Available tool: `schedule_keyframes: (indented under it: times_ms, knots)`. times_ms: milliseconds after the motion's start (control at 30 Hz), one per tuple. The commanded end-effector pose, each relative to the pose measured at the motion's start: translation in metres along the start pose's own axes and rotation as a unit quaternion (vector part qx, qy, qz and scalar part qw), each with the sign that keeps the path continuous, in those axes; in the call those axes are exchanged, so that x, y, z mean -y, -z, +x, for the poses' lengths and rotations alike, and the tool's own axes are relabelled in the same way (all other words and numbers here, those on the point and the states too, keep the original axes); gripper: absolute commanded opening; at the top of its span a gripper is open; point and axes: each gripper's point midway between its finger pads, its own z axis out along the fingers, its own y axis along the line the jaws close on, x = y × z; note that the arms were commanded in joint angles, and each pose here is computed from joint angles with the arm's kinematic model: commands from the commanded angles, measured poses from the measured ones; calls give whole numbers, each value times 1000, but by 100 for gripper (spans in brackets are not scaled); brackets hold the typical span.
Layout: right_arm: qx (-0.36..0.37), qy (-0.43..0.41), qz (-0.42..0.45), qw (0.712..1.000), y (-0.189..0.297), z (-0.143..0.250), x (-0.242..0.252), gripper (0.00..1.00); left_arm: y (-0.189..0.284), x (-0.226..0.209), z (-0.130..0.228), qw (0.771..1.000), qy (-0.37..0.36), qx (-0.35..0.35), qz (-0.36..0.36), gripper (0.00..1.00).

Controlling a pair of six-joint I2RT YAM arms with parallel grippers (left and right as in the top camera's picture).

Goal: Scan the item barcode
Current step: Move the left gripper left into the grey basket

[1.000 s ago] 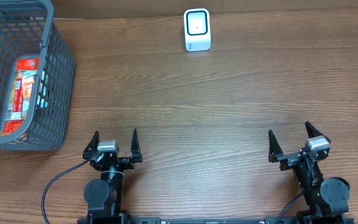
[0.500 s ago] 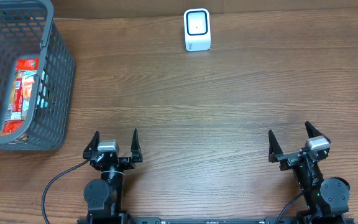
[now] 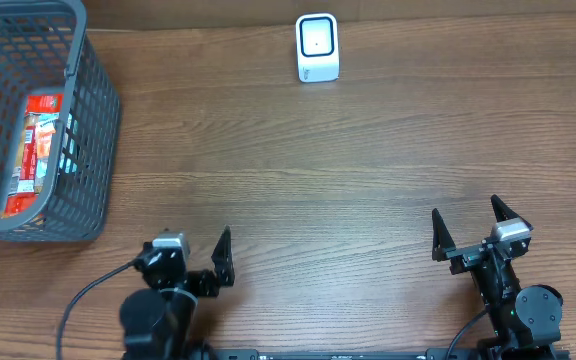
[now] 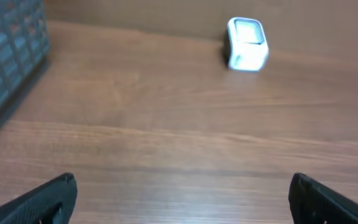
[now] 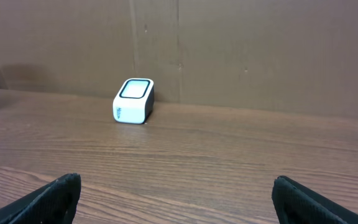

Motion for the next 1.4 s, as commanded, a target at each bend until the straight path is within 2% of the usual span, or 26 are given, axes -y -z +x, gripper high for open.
schedule_keyframes:
  times_ms: [0,67,233,300,467,633,833,1100,1233,1367]
  knots:
    - [1,2,2,1000,0,2,1,100,30,24,-33,999,14,-14,41,100]
    - [1,2,2,1000,0,2,1,100,39,34,-39,996,27,-51,61,100]
    - [1,2,2,1000,0,2,1,100,51,86,-73,973,54,-116,192,100]
    - [1,2,2,1000,0,2,1,100,50,89,-83,968,64,-150,191,100]
    - [1,2,2,1000,0,2,1,100,46,84,-87,946,36,-272,171,100]
    - [1,2,2,1000,0,2,1,100,34,86,-105,924,61,-340,164,100]
    - [1,2,2,1000,0,2,1,100,-2,71,-141,936,42,-328,124,100]
    - [1,2,2,1000,0,2,1,100,-30,6,-215,965,16,-255,-61,100]
    - [1,2,2,1000,0,2,1,100,-33,-37,-249,966,27,-212,-147,100]
    - [1,2,2,1000,0,2,1,100,-40,-79,-262,961,55,-188,-195,100]
